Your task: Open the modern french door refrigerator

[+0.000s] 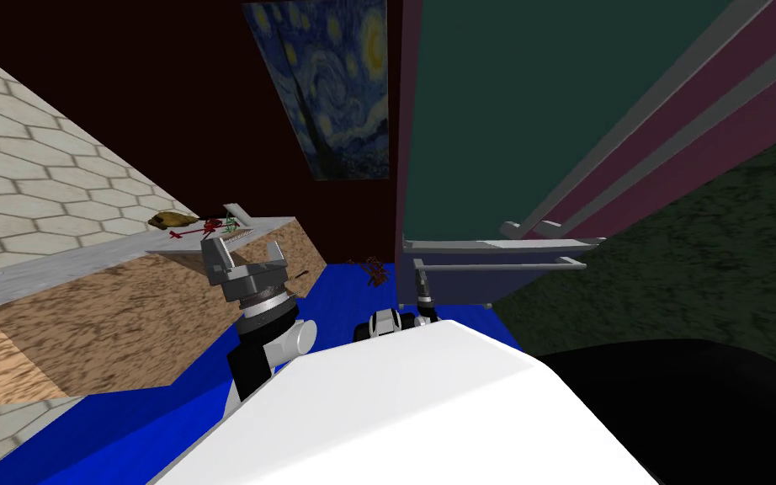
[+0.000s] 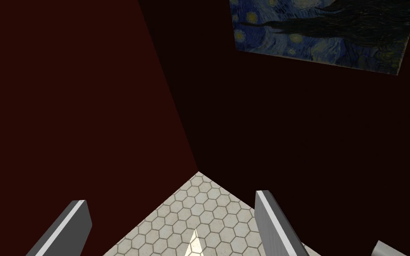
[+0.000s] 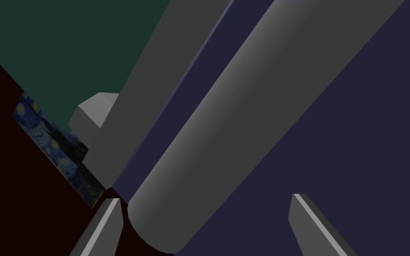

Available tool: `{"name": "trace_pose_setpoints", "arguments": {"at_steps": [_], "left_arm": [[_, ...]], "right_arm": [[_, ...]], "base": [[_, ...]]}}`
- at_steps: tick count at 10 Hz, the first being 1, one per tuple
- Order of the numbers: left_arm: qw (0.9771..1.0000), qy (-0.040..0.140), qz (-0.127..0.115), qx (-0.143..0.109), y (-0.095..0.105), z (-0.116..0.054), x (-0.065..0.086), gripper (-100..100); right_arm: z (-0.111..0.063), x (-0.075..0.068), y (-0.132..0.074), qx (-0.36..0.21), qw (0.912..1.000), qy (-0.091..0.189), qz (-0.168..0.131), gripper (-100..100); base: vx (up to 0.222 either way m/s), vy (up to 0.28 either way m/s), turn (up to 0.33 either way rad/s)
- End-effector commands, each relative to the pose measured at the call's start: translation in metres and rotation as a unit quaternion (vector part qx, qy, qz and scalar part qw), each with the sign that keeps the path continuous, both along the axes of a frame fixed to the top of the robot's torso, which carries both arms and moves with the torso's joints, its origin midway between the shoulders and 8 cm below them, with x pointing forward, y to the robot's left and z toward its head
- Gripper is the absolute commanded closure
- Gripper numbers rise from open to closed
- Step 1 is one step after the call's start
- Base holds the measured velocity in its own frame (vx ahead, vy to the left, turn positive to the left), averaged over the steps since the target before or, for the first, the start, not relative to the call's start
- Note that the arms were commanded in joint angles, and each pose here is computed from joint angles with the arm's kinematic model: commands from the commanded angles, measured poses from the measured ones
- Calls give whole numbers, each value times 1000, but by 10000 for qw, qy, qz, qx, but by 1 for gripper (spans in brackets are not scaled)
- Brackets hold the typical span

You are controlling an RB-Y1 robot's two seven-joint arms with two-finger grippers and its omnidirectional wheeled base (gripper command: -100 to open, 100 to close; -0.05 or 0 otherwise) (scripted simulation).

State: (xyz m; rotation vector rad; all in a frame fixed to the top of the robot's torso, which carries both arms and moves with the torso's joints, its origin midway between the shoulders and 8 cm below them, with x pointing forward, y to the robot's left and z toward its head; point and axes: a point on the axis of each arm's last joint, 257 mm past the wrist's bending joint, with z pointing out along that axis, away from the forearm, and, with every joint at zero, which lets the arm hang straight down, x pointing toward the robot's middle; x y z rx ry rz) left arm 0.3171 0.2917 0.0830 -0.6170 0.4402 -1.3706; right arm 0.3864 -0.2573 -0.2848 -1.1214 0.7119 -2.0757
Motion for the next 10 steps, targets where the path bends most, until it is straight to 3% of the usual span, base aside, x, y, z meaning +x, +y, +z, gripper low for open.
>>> {"name": "trace_pose_setpoints", "arguments": {"at_steps": [1, 10], "left_arm": [[10000, 0, 0, 0, 0, 0, 0, 0], [10000, 0, 0, 0, 0, 0, 0, 0]], "right_arm": [[-8, -4, -3, 215, 9997, 29, 96, -100], [-14, -27, -12, 667, 9972, -195, 278, -100]], "base": [[17, -17, 49], [18, -8, 45]]}}
